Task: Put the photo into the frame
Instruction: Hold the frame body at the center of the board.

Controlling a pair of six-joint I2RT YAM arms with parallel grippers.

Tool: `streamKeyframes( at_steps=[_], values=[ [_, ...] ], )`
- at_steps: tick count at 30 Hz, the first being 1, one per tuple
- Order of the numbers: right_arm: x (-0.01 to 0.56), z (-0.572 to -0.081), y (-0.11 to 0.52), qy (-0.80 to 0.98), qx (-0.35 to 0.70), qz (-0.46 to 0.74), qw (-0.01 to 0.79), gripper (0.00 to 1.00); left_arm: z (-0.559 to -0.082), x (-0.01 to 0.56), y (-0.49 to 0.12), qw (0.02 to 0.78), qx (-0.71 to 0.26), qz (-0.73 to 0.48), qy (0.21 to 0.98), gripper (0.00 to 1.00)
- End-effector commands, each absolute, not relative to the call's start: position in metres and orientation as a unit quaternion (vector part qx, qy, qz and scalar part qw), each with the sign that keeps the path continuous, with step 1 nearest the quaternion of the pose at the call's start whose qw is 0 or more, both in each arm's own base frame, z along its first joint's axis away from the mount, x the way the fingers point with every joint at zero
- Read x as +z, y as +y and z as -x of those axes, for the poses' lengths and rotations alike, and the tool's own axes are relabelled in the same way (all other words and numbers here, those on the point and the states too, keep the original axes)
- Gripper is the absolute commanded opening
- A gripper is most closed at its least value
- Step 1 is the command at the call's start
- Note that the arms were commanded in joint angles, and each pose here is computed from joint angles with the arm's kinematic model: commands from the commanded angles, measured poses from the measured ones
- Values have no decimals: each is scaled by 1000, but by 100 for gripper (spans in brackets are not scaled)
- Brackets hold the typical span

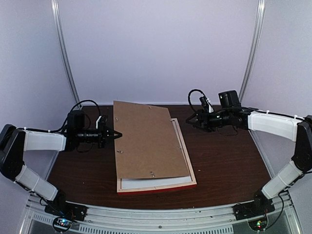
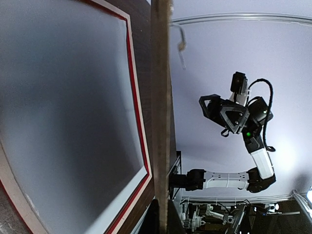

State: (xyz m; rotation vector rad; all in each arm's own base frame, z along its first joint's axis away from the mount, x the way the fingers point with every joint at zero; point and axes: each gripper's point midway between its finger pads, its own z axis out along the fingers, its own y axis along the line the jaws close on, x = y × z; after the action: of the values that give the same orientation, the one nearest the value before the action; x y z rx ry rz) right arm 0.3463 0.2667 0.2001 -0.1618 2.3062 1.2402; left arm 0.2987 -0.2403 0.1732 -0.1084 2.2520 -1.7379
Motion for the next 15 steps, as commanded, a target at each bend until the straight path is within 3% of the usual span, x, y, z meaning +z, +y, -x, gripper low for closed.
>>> streamKeyframes(
  at_steps=[1, 15],
  values=[
    [169, -326, 255, 895, 367, 105, 230, 64, -298, 189, -238, 186, -611, 4, 770, 0],
    [135, -316, 276, 909, 342, 160, 179, 65, -300, 180, -241, 167, -629, 24, 759, 0]
  ],
)
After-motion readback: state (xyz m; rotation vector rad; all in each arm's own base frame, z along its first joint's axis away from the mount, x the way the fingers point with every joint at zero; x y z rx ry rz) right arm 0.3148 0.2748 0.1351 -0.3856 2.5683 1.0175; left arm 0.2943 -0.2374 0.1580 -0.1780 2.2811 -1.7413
